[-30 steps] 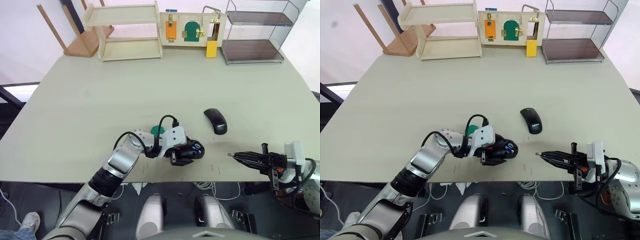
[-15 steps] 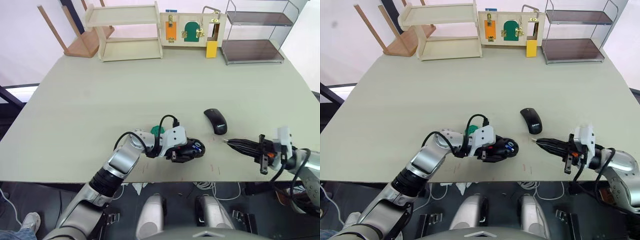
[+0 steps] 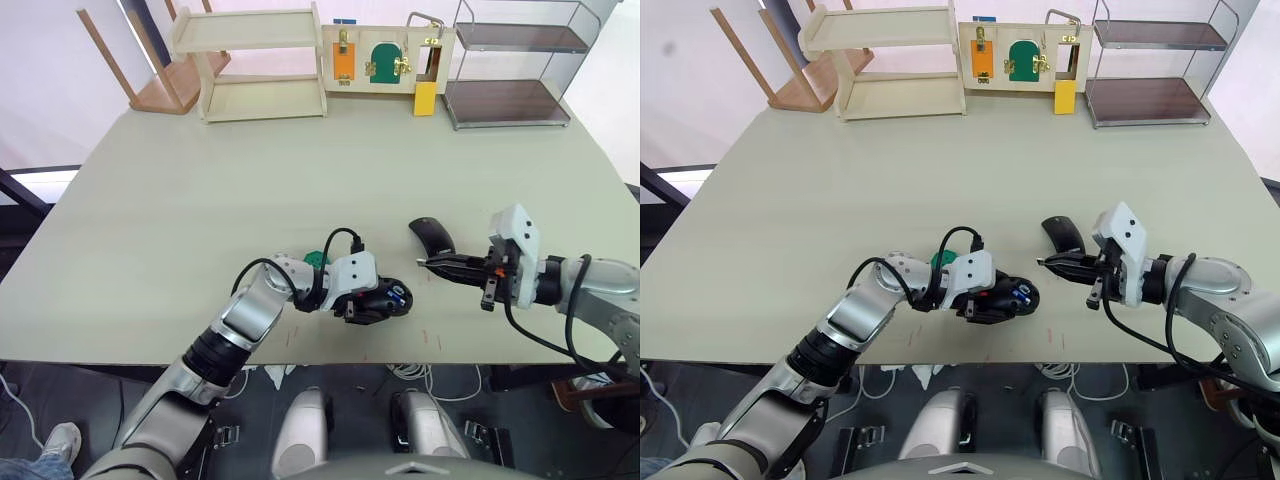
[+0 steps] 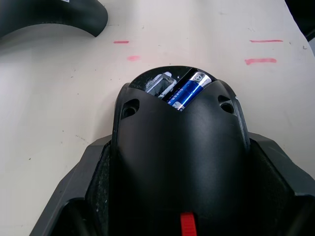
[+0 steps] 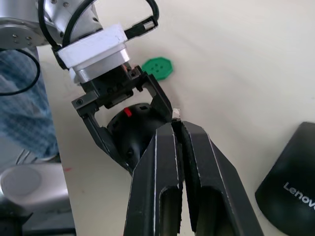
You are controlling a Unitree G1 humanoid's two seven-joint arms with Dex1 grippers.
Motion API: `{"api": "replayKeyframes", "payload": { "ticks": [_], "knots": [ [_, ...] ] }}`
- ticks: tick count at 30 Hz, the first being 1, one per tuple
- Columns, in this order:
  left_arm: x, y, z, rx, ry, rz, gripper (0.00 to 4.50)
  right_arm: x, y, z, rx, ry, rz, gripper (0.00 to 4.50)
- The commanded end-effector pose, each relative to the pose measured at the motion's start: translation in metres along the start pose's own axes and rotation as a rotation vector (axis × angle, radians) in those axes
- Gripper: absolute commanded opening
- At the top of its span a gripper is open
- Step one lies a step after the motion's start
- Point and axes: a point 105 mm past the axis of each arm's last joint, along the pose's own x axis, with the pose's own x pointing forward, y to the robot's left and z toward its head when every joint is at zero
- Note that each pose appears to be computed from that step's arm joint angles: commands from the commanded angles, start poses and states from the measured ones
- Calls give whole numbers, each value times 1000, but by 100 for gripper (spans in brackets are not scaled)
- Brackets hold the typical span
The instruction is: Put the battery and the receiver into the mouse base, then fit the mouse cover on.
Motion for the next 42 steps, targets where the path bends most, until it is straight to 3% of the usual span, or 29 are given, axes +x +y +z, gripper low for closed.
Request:
{"api": "replayKeyframes", "payload": {
  "ticks": [1, 6, 12, 27, 42],
  "knots": [
    [8, -2, -16, -34, 61, -15, 299, 8, 13, 14, 59, 43, 52, 0],
    [8, -4, -15, -32, 56, -35, 299, 18, 9, 5, 72, 299, 41, 0],
    [9, -5, -13, -22, 60, -50, 299, 30, 1, 7, 126, 476, 21, 0],
    [10, -4, -7, -8, 75, -74, 299, 43, -21, 21, 167, 647, -84, 0],
    [9, -3, -10, -16, 97, -82, 299, 52, -11, 13, 223, 810, -71, 0]
  ]
}}
